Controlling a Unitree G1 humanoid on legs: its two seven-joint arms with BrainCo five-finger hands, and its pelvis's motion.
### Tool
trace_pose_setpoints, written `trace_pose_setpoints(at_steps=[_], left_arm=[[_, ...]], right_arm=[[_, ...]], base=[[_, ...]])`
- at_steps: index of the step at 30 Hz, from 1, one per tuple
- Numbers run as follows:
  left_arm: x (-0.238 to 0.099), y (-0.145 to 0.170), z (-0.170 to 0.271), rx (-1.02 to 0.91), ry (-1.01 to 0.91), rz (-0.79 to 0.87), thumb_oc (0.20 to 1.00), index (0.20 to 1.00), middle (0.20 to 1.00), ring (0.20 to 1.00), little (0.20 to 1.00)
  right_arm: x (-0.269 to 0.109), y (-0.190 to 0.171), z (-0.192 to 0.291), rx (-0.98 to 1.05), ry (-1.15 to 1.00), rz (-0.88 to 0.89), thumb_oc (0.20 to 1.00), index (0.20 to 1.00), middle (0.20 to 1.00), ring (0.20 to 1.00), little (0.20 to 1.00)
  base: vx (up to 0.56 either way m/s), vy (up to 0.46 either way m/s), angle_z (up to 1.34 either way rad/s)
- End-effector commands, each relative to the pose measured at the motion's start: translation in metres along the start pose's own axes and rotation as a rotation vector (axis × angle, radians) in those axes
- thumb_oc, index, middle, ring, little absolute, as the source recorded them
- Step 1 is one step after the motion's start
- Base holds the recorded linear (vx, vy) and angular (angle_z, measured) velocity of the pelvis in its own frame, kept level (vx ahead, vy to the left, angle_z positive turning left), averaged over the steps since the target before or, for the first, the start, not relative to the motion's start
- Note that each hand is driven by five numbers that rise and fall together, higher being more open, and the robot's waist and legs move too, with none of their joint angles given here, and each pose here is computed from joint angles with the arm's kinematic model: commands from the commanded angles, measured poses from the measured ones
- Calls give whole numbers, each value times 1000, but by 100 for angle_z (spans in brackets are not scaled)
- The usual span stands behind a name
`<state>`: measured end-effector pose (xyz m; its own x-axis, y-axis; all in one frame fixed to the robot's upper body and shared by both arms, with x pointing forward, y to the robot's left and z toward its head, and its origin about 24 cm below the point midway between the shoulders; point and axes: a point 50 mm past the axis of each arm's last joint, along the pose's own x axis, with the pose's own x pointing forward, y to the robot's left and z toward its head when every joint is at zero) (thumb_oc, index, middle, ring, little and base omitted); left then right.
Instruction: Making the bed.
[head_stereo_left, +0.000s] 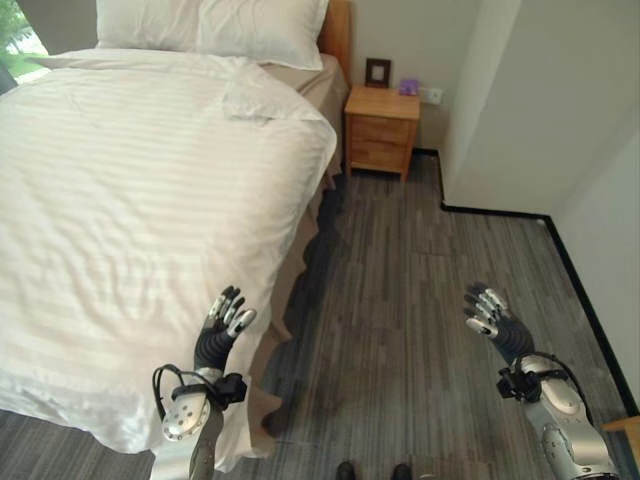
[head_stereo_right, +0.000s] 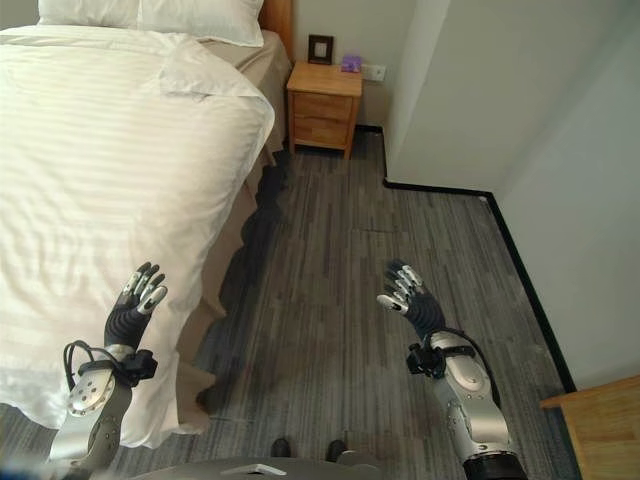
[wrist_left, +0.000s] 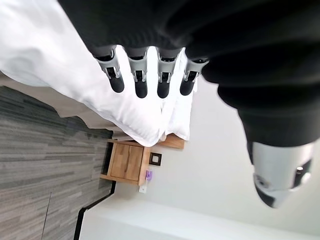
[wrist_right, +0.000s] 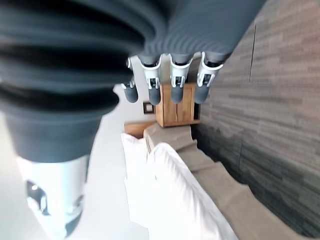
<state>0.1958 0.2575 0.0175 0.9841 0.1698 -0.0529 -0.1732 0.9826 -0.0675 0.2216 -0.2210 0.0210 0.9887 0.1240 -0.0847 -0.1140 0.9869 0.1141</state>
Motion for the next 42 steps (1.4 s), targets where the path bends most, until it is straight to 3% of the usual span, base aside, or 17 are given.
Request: trace_pose_setpoints(at_steps=[1,18,27,34,42], left_arm=[[17,2,39,49,-199,35,1000,1000,1000,1000,1000],[30,10,82,69,-392,100,1000,1000,1000,1000,1000],[31,6,81,-33,-407,83,1000,1000,1000,1000,1000],[37,-7,76,-125,-389,32,1000,1000,1000,1000,1000],[27,9,79,-69,-416,102,1000,1000,1000,1000,1000]], right_arm=[[6,-3,30,-50,-152,-18,1000,1000,1000,1000,1000],[27,19,55,-44,-271,54,1000,1000,1000,1000,1000],[20,11,57,-37,-271,70,1000,1000,1000,1000,1000],[17,-9,67,-15,-310,-32,1000,1000,1000,1000,1000],[23,4,66,-29,-290,72,1000,1000,1000,1000,1000]], base=[[80,18,2],[122,56,-25],[537,-361,12],[381,-252,4],[584,-13,34]])
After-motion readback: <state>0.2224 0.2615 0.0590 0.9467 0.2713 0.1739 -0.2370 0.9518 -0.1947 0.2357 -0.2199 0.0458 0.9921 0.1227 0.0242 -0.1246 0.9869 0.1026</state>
